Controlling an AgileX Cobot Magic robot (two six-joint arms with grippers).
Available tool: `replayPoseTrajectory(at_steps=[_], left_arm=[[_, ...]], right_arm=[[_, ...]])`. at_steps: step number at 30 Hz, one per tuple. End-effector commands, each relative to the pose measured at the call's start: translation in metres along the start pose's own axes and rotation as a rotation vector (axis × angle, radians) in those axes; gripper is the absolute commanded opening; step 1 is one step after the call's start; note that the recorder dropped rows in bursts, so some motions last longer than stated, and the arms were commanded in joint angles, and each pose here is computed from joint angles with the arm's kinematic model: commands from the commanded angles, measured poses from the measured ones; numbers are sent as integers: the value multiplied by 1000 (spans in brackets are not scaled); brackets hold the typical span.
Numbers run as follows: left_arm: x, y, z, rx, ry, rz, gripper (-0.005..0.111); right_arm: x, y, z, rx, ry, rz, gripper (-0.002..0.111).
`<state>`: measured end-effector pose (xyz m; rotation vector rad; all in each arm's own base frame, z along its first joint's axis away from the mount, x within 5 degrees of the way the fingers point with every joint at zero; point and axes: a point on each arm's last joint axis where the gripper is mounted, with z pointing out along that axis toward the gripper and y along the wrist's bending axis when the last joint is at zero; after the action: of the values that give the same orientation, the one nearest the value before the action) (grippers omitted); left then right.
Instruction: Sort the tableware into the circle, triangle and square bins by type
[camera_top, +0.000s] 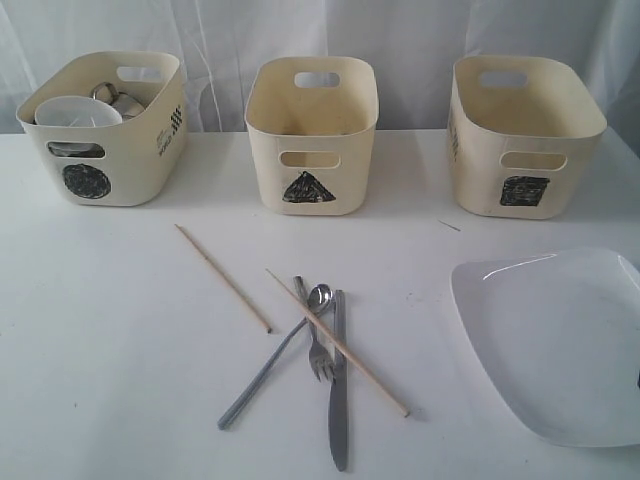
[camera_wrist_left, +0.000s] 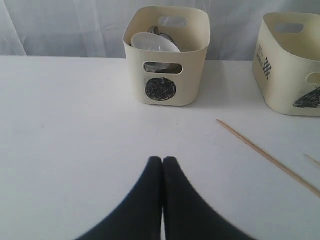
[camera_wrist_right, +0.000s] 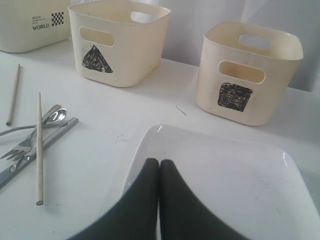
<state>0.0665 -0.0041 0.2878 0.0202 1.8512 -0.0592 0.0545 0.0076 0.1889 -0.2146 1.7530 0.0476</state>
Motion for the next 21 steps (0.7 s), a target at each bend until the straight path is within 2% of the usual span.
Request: replayPoseTrajectory(at_steps=[1,4,7,9,13,21], left_arm=[[32,-1,17,30,-87,51,0],[64,1,24,14,-165,38,0],[89,3,25,9,-188,37,0],[90,3,20,12,-227,38,0],[99,1,18,27,-164,41,0],[101,1,19,29,-136,75,0]], right_arm=[[1,0,0,3,-6,1,0],[1,0,0,3,-2,-4,0],[1,0,0,3,0,-4,0],[1,0,0,3,0,-4,0],[1,0,0,3,0,-4,0],[1,0,0,1,0,3,0]])
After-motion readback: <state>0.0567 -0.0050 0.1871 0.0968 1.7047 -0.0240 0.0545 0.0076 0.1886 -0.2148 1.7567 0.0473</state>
